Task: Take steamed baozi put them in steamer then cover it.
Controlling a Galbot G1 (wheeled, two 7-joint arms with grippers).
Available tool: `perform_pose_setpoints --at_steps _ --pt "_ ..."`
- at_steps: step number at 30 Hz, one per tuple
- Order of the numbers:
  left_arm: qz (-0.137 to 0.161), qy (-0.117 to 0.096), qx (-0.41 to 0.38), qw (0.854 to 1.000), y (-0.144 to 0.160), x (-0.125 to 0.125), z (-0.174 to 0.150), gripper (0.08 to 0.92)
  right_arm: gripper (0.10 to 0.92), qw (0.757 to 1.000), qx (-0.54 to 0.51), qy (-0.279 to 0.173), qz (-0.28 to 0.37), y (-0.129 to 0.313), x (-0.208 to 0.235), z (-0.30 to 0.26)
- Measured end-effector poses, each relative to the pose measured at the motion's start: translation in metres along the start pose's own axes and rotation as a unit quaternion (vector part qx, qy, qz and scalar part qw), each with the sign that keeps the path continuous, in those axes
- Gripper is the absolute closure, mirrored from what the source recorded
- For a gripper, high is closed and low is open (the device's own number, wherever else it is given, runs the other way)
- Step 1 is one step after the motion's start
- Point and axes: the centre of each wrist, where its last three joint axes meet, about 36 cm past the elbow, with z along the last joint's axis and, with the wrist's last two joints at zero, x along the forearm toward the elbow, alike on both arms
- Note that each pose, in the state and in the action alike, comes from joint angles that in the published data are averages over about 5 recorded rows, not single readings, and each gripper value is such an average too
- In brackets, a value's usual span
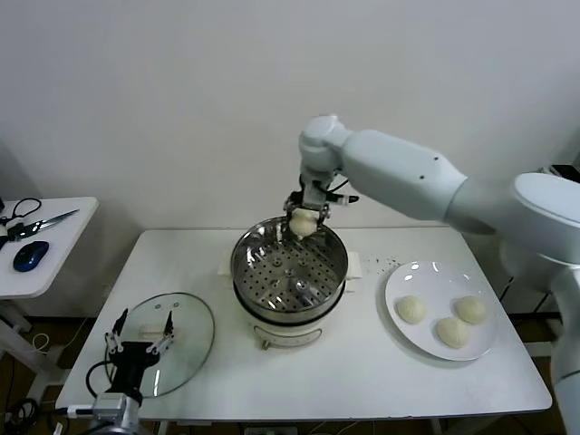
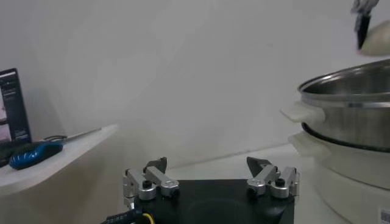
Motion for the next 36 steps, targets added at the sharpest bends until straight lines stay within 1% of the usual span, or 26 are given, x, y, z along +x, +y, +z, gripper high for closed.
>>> perform_pose_setpoints --at_steps 5,14,16,19,21,24,31,36 --pt "0.002 0.002 0.001 1.0 0.0 0.001 0.001 0.177 0.318 0.999 0.031 0.001 -0.005 -0.015 -0.025 -0.012" --pt "0.003 0.006 0.002 1.0 0.0 0.004 0.003 0.177 0.316 0.999 0.047 0.0 -0.018 -0.018 -0.056 -0.022" --pt "0.003 0.006 0.002 1.0 0.0 0.004 0.003 0.177 0.306 0.999 0.048 0.0 -0.019 -0.019 -0.06 -0.023" --pt "0.003 0.007 0.003 1.0 0.0 0.004 0.004 0.177 0.255 0.999 0.047 0.002 -0.019 -0.019 -0.061 -0.024" --pt "0.003 0.007 0.002 1.0 0.0 0.005 0.004 0.177 0.22 0.999 0.044 0.002 -0.017 -0.019 -0.06 -0.024" --pt "0.002 0.007 0.002 1.0 0.0 0.006 0.003 0.177 0.202 0.999 0.04 0.003 -0.011 -0.017 -0.056 -0.022" --pt "0.001 0.005 0.001 1.0 0.001 0.008 0.002 0.177 0.199 1.0 0.017 0.002 0.016 -0.006 -0.027 -0.011" --pt "0.002 0.004 0.001 1.0 0.001 0.011 0.0 0.177 0.2 0.999 -0.034 -0.005 0.029 0.023 0.009 0.003"
